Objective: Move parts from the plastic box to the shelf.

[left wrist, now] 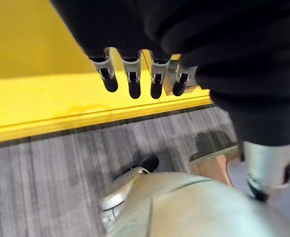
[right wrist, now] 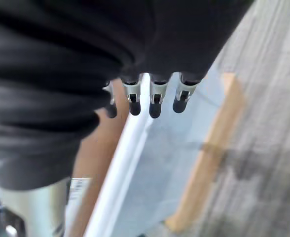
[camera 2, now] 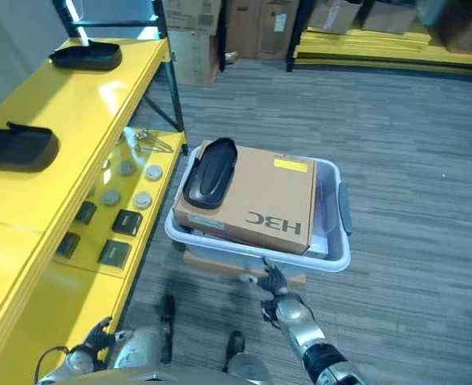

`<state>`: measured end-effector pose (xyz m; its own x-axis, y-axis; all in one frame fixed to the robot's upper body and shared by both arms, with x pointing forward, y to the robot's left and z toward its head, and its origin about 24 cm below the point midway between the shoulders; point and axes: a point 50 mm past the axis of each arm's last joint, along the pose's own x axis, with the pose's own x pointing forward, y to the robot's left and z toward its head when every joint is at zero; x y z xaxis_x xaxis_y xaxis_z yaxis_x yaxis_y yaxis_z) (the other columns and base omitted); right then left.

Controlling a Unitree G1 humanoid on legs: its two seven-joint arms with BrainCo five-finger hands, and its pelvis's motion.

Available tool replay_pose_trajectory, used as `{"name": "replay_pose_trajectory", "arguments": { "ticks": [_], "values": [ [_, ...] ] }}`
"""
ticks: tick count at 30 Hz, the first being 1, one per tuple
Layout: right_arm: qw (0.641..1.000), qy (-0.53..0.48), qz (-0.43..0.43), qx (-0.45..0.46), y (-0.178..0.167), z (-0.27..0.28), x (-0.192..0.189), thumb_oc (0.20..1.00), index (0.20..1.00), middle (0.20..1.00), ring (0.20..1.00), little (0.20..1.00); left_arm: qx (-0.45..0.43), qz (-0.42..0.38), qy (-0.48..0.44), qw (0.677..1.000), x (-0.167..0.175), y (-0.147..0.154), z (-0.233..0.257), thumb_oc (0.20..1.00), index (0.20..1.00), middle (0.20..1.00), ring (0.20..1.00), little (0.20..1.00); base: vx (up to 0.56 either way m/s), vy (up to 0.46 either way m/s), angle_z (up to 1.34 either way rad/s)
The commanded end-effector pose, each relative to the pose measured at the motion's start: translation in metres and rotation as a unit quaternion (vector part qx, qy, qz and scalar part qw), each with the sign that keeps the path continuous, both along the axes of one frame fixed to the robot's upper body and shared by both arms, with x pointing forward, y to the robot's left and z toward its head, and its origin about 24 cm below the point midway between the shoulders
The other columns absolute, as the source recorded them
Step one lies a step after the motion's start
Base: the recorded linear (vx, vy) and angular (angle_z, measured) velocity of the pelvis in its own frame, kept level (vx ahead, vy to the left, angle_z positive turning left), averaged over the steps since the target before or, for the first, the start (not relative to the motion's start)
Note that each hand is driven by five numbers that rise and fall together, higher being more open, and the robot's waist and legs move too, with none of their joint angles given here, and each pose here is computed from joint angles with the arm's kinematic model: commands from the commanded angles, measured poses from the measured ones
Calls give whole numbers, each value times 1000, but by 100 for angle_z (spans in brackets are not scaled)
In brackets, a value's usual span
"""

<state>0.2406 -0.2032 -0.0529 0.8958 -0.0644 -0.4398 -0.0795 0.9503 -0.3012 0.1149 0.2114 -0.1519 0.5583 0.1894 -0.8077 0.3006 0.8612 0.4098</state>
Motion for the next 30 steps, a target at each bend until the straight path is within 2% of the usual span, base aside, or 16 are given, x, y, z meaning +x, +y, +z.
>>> {"name": "replay_pose_trajectory", "arguments": {
  "ticks": [1, 5, 10, 11, 14, 21, 25, 30],
  "values": [
    [993, -108, -33, 18, -6, 36, 25, 1000, 1000, 1000, 1000, 1000, 18, 5, -52, 998, 23, 18, 13, 1000, 1000, 1000, 1000, 1000, -15, 48, -6],
    [969, -240, -52, 31, 3, 97, 61, 1000, 1000, 1000, 1000, 1000, 18, -14, -41, 999, 15, 18, 11, 1000, 1000, 1000, 1000, 1000, 32, 22, 17],
    [932, -353, -77, 34, -1, 159, 80, 1000, 1000, 1000, 1000, 1000, 25, -31, -17, 999, 1, 18, 6, 1000, 1000, 1000, 1000, 1000, 75, 21, 8],
    [903, -418, -97, 23, -6, 197, 82, 1000, 1000, 1000, 1000, 1000, 28, -34, -7, 999, -7, 22, 5, 1000, 1000, 1000, 1000, 1000, 68, 22, 5],
    [867, -479, -132, -16, -20, 233, 81, 1000, 1000, 1000, 1000, 1000, 29, -29, 2, 999, -14, 28, 4, 1000, 1000, 1000, 1000, 1000, 83, 25, 0],
    [846, -474, -228, -91, -69, 251, 84, 1000, 1000, 1000, 1000, 1000, 34, -28, 12, 999, -21, 36, 4, 1000, 1000, 1000, 1000, 1000, 56, 15, 2],
    [826, -438, -324, -143, -114, 244, 85, 1000, 1000, 1000, 1000, 1000, 26, -36, -13, 999, -8, 35, 8, 1000, 1000, 1000, 1000, 1000, -62, 47, 11],
    [814, -408, -381, -164, -143, 239, 85, 1000, 1000, 1000, 1000, 1000, 16, -35, -40, 998, 8, 31, 12, 1000, 1000, 1000, 1000, 1000, -101, 53, 15]
  ]
}}
